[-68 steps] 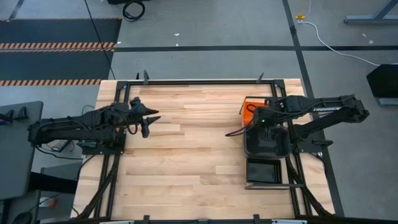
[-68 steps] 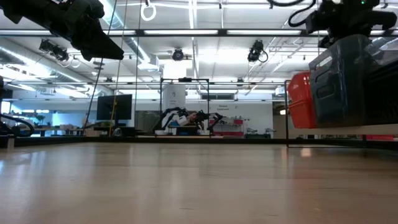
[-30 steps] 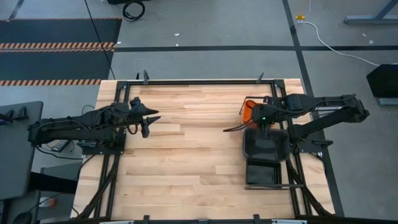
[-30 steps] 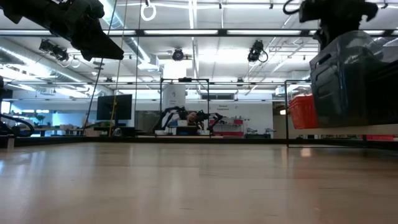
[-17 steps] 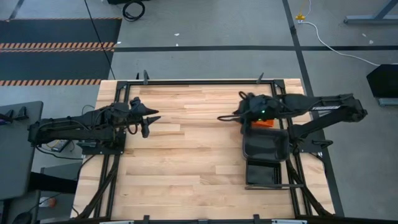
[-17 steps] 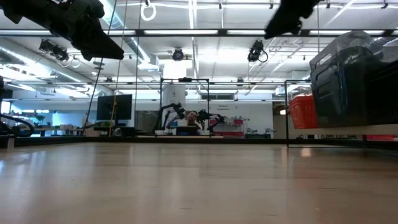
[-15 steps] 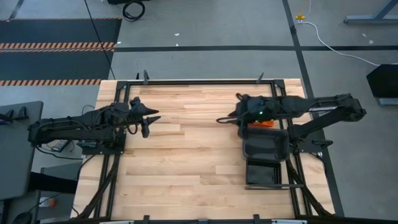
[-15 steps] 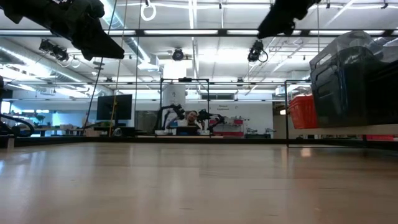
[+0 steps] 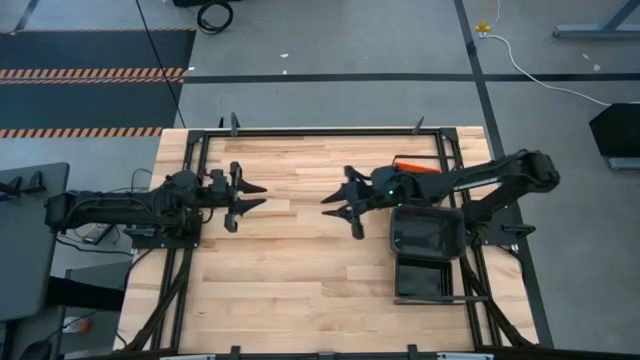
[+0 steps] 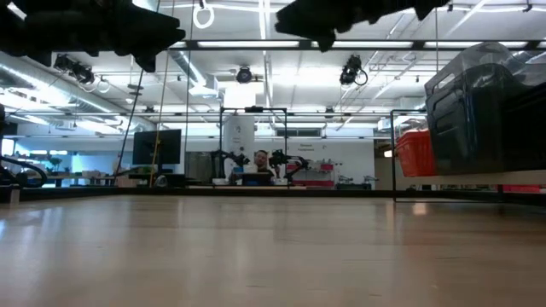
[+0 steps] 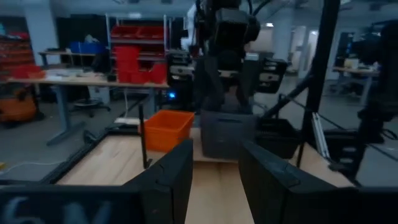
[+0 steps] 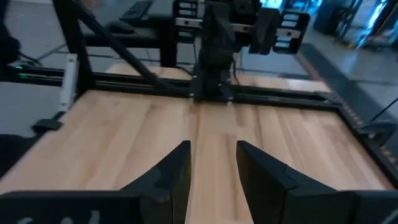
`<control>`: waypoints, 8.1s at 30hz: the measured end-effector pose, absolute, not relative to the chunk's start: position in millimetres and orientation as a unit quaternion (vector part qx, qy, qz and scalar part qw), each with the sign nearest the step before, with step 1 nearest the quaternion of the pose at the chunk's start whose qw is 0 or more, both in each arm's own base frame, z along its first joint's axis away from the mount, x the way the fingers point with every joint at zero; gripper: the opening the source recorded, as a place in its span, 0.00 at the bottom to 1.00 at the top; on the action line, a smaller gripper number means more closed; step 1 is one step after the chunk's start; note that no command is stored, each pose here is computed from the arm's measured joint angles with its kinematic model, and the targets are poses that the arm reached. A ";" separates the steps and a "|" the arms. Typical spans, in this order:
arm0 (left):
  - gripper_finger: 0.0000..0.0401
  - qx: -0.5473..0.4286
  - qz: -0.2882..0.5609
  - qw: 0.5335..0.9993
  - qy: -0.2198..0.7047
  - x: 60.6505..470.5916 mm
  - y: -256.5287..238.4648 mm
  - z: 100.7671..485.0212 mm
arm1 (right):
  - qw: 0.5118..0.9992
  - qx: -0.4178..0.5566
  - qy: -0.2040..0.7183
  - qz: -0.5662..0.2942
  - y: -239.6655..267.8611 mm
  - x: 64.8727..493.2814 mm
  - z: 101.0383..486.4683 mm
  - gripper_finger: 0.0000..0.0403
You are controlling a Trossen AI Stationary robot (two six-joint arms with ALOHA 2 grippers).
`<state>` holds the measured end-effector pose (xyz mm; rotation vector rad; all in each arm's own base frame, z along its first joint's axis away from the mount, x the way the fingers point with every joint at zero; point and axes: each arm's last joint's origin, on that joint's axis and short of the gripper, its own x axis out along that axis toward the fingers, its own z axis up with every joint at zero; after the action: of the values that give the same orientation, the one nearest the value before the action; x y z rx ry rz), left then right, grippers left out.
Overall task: Stack baskets on shelf by color
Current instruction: Return to Home Position
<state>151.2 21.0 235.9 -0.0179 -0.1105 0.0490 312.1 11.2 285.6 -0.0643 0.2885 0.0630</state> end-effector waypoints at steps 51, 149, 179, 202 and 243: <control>0.01 -0.069 0.034 0.996 -0.046 108.8 4.5 185.4 | 0.989 0.008 -0.130 -0.063 -15.9 154.7 205.8 0.01; 0.05 -0.098 0.049 0.994 0.002 102.2 1.7 174.7 | 0.997 0.010 -0.071 -0.033 -9.8 104.4 200.1 0.04; 0.07 -0.098 0.049 0.994 0.002 102.2 1.8 174.7 | 0.997 0.010 -0.071 -0.033 -9.8 104.4 200.1 0.04; 0.07 -0.098 0.049 0.994 0.002 102.2 1.8 174.7 | 0.997 0.010 -0.072 -0.033 -9.8 104.4 200.2 0.04; 0.06 -0.098 0.049 0.994 0.002 102.2 1.7 174.8 | 0.997 0.011 -0.072 -0.033 -9.8 104.4 200.2 0.04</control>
<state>102.2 1.7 174.8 -0.1966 0.0032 0.0981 104.4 -9.8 200.2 0.0212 -0.1432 -0.0658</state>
